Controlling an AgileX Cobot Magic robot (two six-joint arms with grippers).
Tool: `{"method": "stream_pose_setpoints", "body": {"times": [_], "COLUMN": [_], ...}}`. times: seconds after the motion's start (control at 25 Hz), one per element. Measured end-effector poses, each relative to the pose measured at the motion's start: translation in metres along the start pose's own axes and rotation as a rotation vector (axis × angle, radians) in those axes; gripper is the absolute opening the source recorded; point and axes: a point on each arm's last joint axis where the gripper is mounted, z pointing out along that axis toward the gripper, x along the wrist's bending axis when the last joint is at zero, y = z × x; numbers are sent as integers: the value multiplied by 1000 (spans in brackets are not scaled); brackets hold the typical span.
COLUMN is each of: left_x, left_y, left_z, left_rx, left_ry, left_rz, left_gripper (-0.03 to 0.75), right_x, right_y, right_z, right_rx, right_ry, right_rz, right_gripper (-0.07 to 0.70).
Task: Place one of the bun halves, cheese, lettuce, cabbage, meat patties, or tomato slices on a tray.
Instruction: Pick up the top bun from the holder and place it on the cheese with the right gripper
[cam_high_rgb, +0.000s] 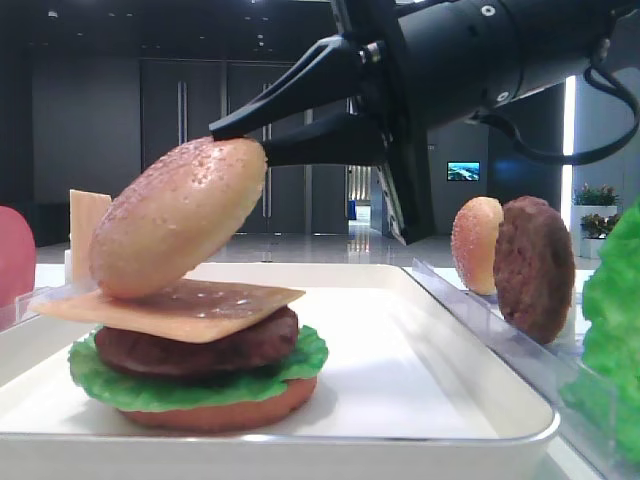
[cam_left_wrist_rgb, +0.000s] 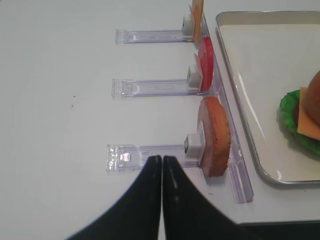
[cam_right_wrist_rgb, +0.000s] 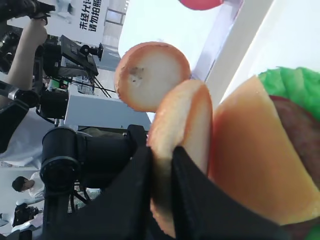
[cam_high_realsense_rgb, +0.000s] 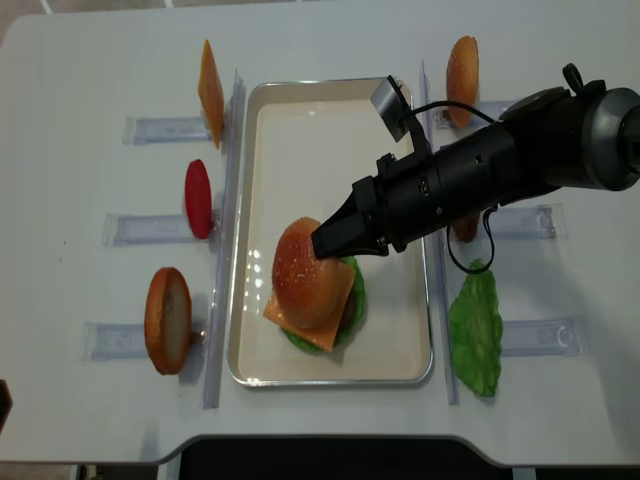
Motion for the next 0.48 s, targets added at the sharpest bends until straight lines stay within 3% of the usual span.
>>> {"method": "stream_pose_setpoints", "body": {"times": [0.48], "left_x": [0], "left_y": [0], "left_z": [0], "left_rx": [0], "left_ry": [-1], "left_rz": [0], "left_gripper": [-7], "right_x": [-1], "right_y": [1], "right_z": [-2], "right_rx": [-6], "right_ry": [-3], "right_rz": [17], "right_gripper": [77]}}
